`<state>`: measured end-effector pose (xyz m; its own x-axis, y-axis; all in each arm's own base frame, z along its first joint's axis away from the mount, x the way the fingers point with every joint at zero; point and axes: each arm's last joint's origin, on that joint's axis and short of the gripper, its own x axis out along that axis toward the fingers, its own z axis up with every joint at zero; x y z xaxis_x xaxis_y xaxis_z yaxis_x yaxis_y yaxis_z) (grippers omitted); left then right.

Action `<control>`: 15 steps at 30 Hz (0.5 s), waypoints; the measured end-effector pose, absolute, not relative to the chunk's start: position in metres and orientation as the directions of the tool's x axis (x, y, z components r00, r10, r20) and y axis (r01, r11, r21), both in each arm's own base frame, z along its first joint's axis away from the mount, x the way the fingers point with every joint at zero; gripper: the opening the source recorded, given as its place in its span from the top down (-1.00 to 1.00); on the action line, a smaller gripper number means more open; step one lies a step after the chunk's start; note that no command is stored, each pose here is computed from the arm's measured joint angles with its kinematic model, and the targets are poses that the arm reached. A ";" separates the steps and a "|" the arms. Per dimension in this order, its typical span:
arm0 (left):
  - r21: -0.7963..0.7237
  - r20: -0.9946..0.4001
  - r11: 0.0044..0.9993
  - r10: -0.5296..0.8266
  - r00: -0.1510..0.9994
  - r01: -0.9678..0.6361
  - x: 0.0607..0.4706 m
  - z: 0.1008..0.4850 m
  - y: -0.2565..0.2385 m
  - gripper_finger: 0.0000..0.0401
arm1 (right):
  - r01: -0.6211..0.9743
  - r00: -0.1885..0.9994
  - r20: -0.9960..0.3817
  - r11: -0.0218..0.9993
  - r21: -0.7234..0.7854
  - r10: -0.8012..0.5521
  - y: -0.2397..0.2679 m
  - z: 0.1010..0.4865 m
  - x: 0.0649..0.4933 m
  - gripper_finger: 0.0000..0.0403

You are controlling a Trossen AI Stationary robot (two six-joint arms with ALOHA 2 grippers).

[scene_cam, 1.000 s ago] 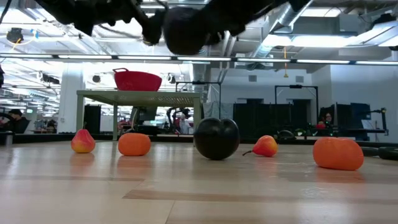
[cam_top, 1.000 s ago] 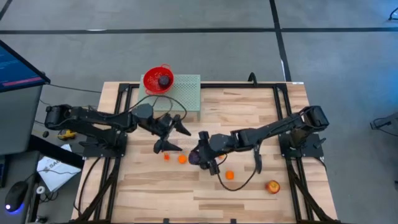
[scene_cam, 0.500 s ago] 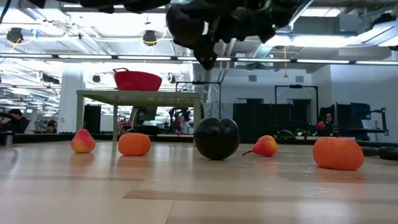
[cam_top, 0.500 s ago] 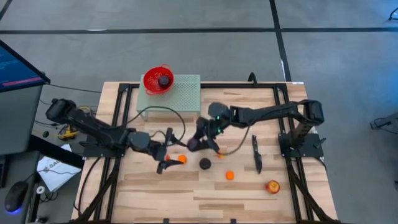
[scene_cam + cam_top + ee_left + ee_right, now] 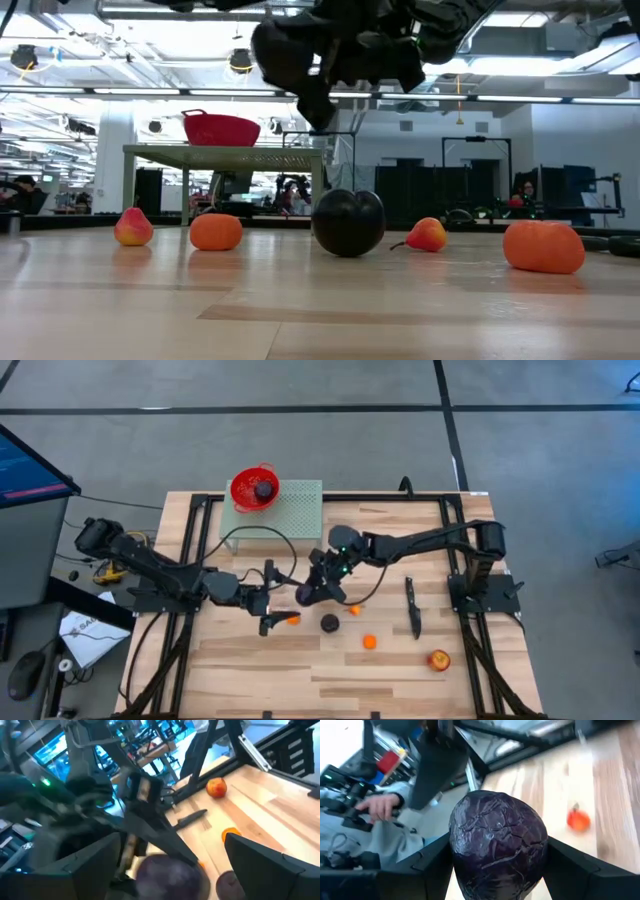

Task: Pick & Place Fruit
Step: Put the left purple plum into the red strainer bowl

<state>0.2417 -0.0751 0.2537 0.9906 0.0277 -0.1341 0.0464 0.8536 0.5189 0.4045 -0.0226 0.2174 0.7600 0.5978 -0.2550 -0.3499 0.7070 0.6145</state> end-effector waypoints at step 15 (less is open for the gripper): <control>0.564 -0.269 0.822 0.093 0.959 0.079 0.257 0.224 -0.070 -0.76 | -0.388 0.740 -0.210 0.661 0.642 0.639 -0.020 0.222 0.405 -0.24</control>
<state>0.2569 -0.0696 0.2236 0.9587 0.0927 -0.2687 0.0785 0.8221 0.5638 0.4053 -0.0196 0.2215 0.7403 0.6386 -0.2099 -0.3881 0.6611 0.6421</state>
